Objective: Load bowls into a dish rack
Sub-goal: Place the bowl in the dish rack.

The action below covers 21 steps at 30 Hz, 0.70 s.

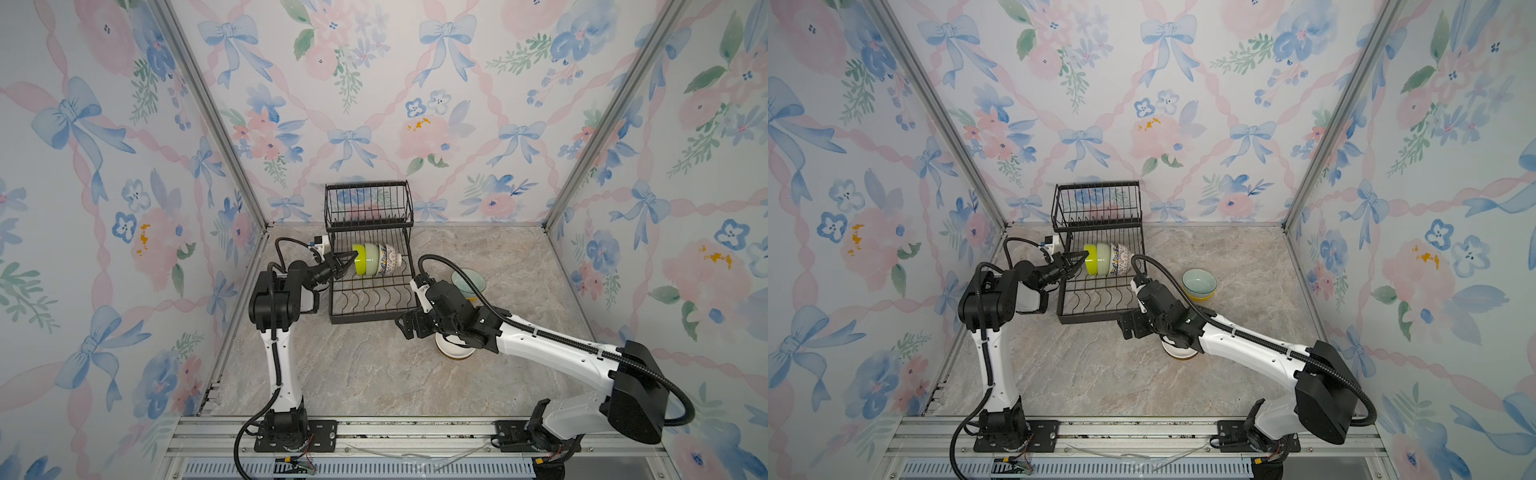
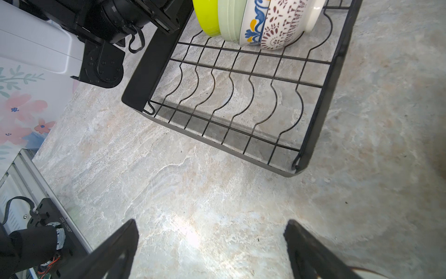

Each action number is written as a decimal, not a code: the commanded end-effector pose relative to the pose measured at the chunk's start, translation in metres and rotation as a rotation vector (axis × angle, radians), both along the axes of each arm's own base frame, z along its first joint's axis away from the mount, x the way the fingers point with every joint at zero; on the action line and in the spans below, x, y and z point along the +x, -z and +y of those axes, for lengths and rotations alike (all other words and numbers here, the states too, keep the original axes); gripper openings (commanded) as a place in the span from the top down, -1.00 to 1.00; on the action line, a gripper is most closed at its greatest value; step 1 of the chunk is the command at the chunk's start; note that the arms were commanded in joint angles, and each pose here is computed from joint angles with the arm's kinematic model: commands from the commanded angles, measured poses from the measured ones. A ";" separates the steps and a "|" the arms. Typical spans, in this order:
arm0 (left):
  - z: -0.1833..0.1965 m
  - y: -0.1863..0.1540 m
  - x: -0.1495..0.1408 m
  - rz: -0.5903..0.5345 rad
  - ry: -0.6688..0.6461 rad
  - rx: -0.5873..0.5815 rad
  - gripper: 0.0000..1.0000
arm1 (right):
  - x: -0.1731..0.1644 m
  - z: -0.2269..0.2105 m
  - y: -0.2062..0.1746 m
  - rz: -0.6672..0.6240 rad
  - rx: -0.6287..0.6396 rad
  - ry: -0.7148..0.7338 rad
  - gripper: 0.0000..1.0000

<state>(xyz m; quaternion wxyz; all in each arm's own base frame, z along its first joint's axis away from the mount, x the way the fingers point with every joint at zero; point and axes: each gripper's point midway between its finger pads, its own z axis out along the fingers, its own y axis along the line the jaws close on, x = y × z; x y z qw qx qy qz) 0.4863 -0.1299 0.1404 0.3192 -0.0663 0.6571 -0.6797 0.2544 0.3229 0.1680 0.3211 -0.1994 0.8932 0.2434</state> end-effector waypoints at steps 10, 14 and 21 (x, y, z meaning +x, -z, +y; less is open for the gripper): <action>-0.010 0.063 -0.036 0.137 0.098 -0.010 1.00 | 0.000 0.016 -0.009 -0.018 0.018 -0.023 -0.92; -0.009 0.073 -0.037 0.172 0.099 -0.014 1.00 | -0.002 0.018 -0.010 -0.020 0.023 -0.027 -0.93; 0.000 0.091 -0.041 0.221 0.060 -0.006 1.00 | -0.003 0.018 -0.007 -0.018 0.021 -0.027 -0.93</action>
